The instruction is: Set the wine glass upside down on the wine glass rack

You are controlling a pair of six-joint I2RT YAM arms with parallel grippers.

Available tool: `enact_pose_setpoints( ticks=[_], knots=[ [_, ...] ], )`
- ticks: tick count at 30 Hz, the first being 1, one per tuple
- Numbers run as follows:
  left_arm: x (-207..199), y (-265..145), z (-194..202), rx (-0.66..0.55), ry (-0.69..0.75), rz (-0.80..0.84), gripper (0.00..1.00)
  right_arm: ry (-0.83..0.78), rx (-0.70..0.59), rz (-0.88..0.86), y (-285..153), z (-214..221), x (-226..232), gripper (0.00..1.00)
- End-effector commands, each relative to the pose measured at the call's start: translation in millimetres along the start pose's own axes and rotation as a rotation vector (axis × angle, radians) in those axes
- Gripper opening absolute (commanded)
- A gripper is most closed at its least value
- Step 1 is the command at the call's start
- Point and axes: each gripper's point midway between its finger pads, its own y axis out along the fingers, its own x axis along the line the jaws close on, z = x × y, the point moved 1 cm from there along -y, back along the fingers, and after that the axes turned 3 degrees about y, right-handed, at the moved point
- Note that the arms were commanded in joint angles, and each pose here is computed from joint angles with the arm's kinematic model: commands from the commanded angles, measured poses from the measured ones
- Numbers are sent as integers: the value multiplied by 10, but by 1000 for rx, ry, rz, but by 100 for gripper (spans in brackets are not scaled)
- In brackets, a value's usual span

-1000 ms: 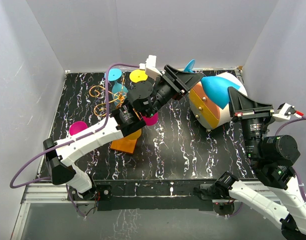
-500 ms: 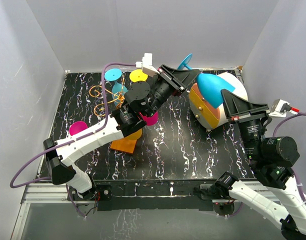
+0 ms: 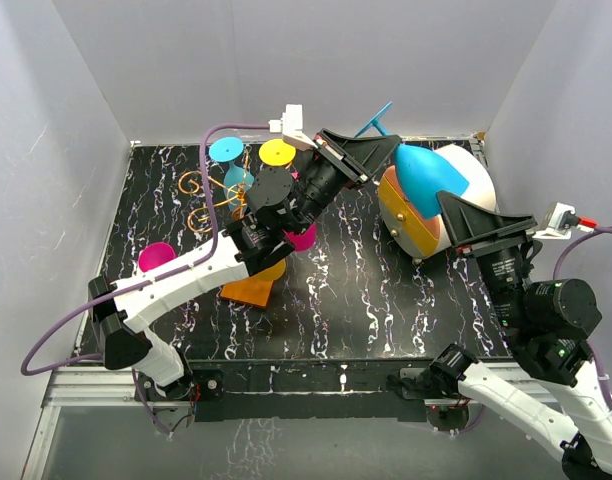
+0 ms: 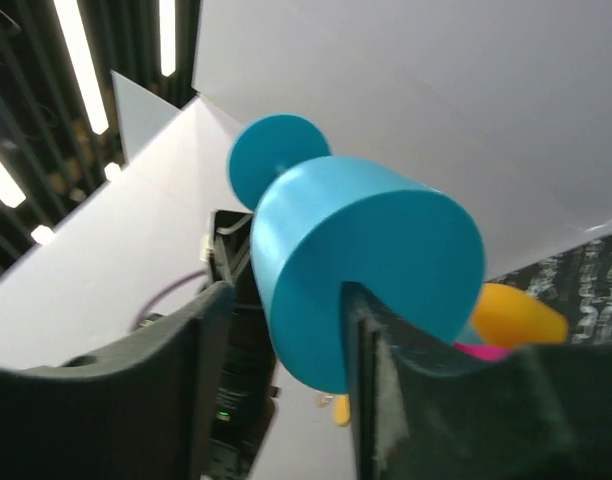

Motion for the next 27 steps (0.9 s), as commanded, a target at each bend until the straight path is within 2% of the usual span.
enact_pose_setpoints(
  ticks=[1, 3, 6, 8, 11, 15, 19, 27],
  knots=[
    [-295, -71, -196, -43, 118, 103, 0, -98, 22, 45, -111, -70, -31, 54],
    [-312, -113, -114, 20, 254, 132, 0, -138, 53, 107, -183, -53, -153, 61],
    [-159, -226, 104, 165, 454, 135, 0, -192, 86, 218, -356, -60, -391, 64],
    [-6, -317, 246, 259, 568, 134, 0, -228, 107, 223, -455, -80, -413, 65],
    [114, -404, 347, 334, 692, 154, 0, -245, 140, 202, -539, -105, -327, 66],
    [174, -543, 483, 404, 798, 246, 0, -247, 182, 194, -547, -129, -167, 69],
    [300, -578, 520, 433, 882, 245, 0, -242, 199, 155, -518, -174, 41, 70],
    [223, -694, 662, 477, 958, 408, 0, -143, 220, 98, -411, -109, 258, 69]
  ],
)
